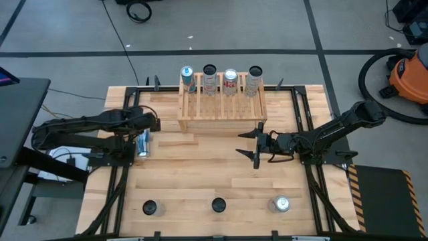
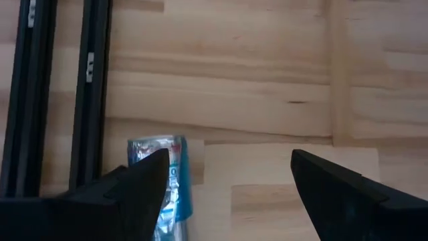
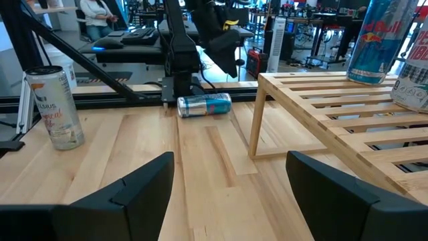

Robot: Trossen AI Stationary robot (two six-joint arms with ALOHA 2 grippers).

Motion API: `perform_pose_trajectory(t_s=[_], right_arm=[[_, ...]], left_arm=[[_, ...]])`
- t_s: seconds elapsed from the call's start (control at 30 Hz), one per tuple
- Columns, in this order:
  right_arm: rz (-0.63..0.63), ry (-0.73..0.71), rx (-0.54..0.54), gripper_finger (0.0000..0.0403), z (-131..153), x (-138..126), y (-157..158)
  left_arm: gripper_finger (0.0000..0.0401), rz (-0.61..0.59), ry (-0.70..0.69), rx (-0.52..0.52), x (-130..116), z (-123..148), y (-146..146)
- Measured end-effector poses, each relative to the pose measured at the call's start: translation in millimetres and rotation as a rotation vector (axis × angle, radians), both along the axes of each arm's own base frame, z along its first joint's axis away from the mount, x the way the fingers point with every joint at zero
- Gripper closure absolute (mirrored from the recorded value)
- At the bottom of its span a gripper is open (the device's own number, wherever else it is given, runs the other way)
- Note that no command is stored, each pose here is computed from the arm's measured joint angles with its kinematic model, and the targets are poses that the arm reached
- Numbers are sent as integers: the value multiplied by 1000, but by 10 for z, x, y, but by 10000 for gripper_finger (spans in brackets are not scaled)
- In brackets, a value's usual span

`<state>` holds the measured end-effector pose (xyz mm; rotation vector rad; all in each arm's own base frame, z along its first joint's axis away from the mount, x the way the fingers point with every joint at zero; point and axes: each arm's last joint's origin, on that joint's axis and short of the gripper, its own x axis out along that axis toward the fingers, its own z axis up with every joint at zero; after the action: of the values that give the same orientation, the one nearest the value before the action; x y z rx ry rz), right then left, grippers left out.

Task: Place canned beverage on shelf
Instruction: Put the blue soda can on the shelf aligned with the other blue soda cans

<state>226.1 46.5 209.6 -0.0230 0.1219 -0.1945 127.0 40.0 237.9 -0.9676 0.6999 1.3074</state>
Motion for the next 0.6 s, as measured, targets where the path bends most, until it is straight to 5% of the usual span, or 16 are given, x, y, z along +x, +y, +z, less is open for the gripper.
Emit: perform_pose_trajectory(t_s=[0.6], right_arm=[[0, 0, 0, 106, 1, 1, 0]], left_arm=[[86, 97, 175, -214, 36, -177, -35]])
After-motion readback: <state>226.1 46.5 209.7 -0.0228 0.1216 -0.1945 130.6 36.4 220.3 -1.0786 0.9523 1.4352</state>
